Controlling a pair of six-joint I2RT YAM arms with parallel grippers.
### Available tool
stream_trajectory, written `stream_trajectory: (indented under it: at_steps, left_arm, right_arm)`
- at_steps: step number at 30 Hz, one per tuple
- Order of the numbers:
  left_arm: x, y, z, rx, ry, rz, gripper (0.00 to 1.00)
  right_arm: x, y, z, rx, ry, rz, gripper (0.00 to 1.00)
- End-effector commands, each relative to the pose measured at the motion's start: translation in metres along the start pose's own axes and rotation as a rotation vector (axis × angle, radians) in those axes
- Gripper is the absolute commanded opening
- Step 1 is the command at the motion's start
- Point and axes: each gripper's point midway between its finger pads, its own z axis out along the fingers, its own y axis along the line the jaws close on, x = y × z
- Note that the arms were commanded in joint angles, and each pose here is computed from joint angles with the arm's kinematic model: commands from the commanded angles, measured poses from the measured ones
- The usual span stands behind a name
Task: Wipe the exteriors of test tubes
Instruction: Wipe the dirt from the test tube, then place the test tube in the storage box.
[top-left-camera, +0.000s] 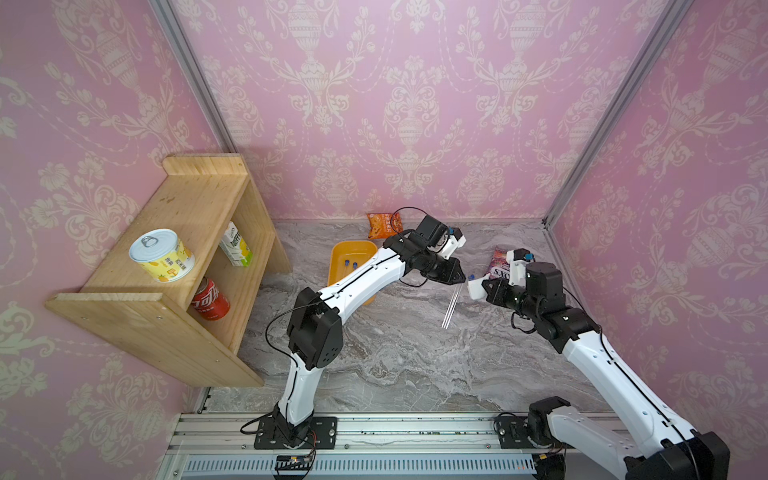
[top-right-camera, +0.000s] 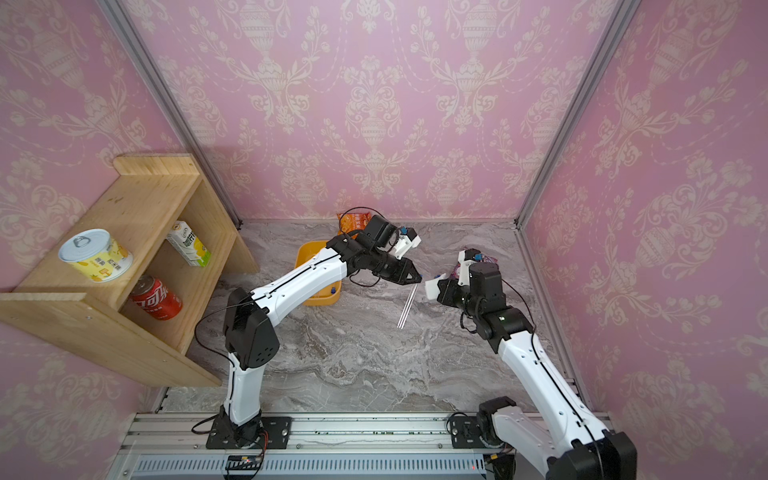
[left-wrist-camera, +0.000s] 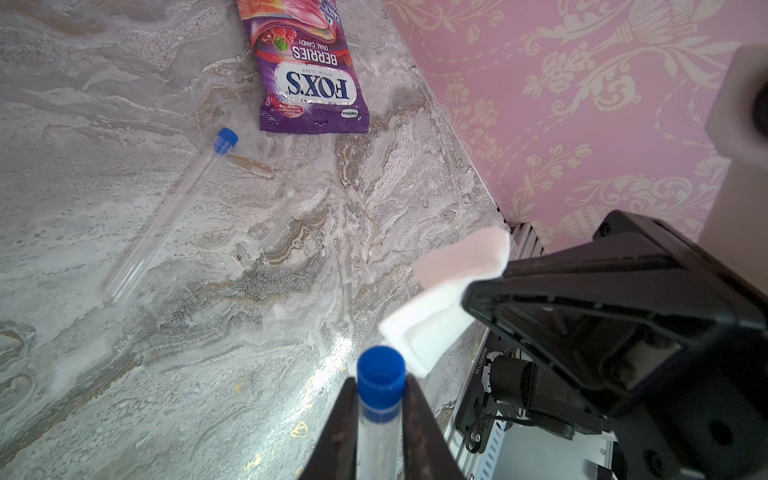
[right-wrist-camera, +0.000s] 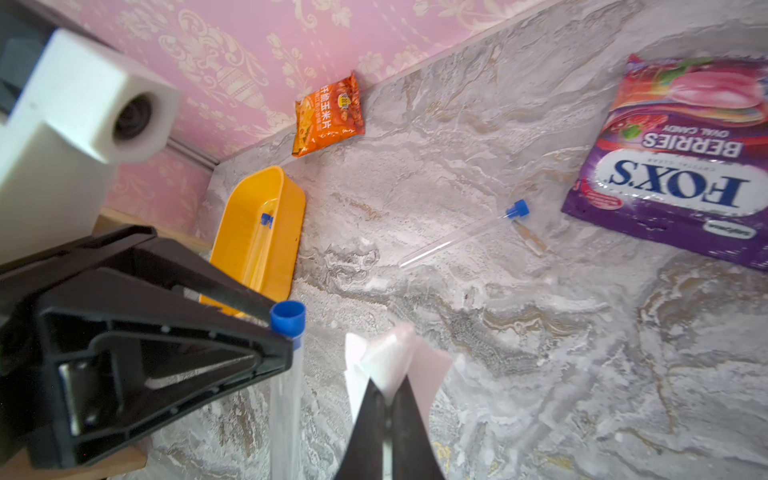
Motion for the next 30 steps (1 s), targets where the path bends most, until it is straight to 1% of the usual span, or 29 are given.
stream_trajectory:
  at_steps: [1,10,16,22,30]
  left_arm:
    - [0.001,0.003,-0.014,-0.006,-0.004,0.004,0.2]
    - [0.006,0.032,-0.03,-0.03,-0.022,-0.052,0.2]
    - [0.003,0.063,-0.055,-0.062,-0.049,-0.109,0.2]
    - [-0.004,0.107,-0.088,-0.118,-0.07,-0.175,0.2]
    - [-0.02,0.177,-0.14,-0.229,-0.11,-0.257,0.2]
  right_arm:
    - [-0.012,-0.007,-0.008,0.029,-0.033,-0.006,0.0]
    - [0.008,-0.005,0.006,-0.041,0.051,0.02,0.0]
    - [0.011,0.0,0.017,-0.073,0.093,0.028,0.0]
    - [0.008,0.008,0.035,-0.108,0.151,0.026,0.0]
    - [0.005,0.013,0.059,-0.139,0.205,0.033,0.0]
